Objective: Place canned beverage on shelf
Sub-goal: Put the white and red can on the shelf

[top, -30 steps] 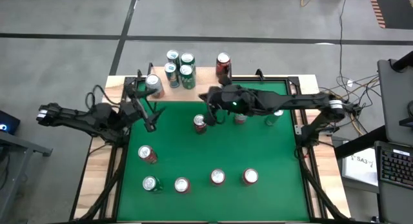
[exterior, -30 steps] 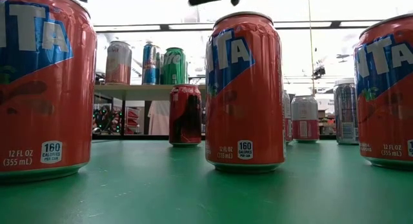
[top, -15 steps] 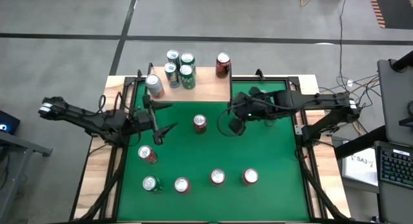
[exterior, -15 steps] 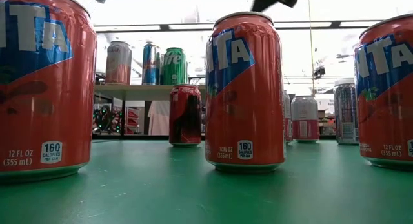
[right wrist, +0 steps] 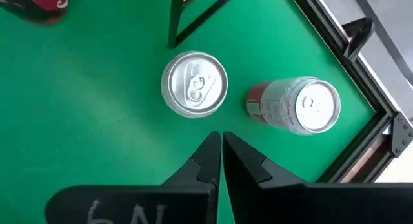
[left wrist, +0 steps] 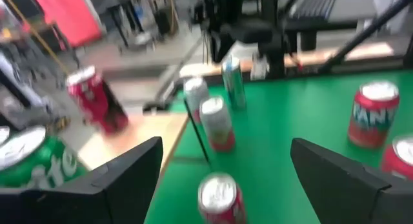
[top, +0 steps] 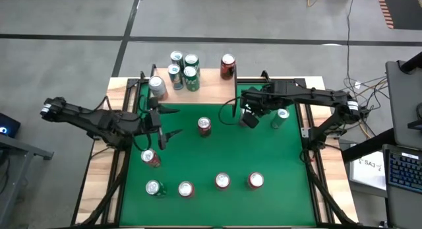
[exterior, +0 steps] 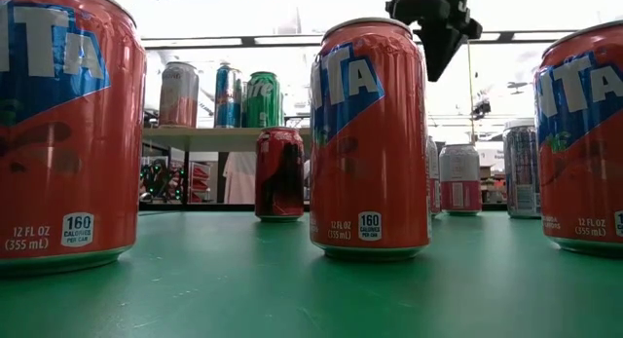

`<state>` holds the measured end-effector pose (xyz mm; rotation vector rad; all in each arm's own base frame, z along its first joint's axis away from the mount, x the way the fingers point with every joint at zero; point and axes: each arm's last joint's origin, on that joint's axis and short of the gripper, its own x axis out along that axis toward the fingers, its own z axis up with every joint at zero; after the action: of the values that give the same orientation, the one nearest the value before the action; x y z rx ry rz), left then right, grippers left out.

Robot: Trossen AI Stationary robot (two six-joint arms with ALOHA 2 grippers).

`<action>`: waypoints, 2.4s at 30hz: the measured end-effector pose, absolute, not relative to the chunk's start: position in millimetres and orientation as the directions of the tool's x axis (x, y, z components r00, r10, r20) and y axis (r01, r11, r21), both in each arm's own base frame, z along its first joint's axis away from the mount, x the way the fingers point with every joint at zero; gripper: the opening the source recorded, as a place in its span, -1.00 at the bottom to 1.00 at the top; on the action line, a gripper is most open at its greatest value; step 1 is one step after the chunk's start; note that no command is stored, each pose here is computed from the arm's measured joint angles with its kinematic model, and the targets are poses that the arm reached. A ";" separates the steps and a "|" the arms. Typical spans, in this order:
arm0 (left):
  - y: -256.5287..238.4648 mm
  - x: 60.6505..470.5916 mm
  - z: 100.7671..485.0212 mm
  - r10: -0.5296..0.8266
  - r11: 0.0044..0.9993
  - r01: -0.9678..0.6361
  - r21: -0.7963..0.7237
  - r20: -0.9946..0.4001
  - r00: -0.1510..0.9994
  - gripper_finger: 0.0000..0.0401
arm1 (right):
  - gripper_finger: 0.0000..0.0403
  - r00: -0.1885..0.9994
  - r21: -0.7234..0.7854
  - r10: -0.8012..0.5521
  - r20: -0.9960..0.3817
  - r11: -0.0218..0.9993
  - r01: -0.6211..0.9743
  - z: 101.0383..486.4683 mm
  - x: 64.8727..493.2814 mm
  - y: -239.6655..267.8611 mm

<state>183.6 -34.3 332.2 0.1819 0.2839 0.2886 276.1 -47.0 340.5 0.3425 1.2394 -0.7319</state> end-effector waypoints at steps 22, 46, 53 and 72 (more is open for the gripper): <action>-20.0 151.1 410.6 0.517 0.854 -0.456 0.250 -0.304 0.800 0.62 | 0.08 0.162 -0.080 -0.302 -0.939 0.652 0.754 332.5 286.5 -71.5; -22.5 169.2 394.2 0.619 0.781 -0.528 0.333 -0.303 0.725 0.62 | 0.63 0.108 -0.007 -0.113 -0.988 0.721 0.693 290.2 312.5 -91.9; -23.6 173.0 392.1 0.620 0.780 -0.524 0.343 -0.310 0.721 0.62 | 0.61 0.062 -0.050 -0.127 -0.990 0.725 0.687 276.3 320.3 -96.0; -23.6 173.2 391.9 0.620 0.780 -0.523 0.344 -0.310 0.720 0.62 | 0.62 0.006 -0.116 -0.166 -0.986 0.719 0.685 262.1 321.2 -100.2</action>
<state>173.2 -23.6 391.9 0.2395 0.4274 0.6386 321.2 -100.2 262.1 0.4622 1.4182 -0.7037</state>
